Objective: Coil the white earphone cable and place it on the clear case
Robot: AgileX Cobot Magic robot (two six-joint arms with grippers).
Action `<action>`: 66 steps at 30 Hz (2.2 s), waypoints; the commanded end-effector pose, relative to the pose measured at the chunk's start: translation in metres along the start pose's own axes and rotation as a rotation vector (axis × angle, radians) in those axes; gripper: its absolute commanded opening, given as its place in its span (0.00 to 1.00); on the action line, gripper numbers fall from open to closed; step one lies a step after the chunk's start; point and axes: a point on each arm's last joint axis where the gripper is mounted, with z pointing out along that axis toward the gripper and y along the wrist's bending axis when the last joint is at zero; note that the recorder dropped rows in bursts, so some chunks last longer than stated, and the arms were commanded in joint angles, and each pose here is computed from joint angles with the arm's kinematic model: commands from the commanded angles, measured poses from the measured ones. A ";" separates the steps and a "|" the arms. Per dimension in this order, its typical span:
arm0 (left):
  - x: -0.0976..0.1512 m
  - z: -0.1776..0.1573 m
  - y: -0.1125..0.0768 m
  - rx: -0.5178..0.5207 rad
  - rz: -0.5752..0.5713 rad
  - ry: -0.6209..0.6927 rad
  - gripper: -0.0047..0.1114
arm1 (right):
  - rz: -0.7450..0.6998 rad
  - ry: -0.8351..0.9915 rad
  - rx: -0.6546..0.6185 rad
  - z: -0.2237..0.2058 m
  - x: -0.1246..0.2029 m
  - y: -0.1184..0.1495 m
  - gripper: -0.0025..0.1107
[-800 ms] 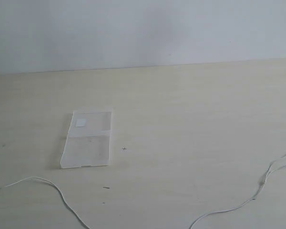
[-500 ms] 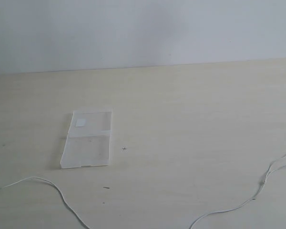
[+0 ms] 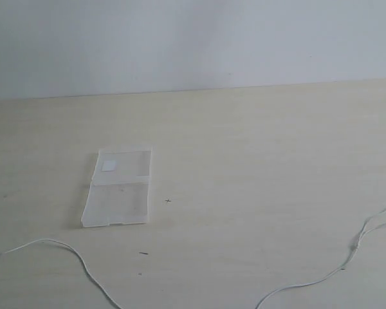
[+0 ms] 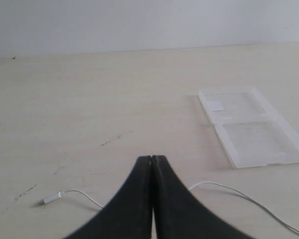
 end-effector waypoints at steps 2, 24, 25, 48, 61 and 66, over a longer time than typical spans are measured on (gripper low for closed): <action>-0.001 0.000 0.000 0.002 -0.010 -0.017 0.04 | -0.196 0.528 -0.156 0.080 -0.018 0.025 0.02; -0.001 0.000 0.000 0.002 -0.012 -0.017 0.04 | -0.057 1.186 -0.164 0.216 0.150 0.031 0.02; -0.001 0.000 0.000 0.002 -0.012 -0.017 0.04 | -0.043 1.208 -0.155 0.215 0.156 0.031 0.02; -0.001 0.000 0.000 0.002 -0.012 -0.017 0.04 | 0.037 1.889 -1.281 0.144 0.281 0.139 0.02; -0.001 0.000 0.000 0.002 -0.010 -0.017 0.04 | -0.503 1.806 -1.727 0.081 0.251 0.230 0.02; -0.001 0.000 0.000 0.002 -0.010 -0.017 0.04 | -0.482 1.899 -1.695 0.062 0.254 0.246 0.02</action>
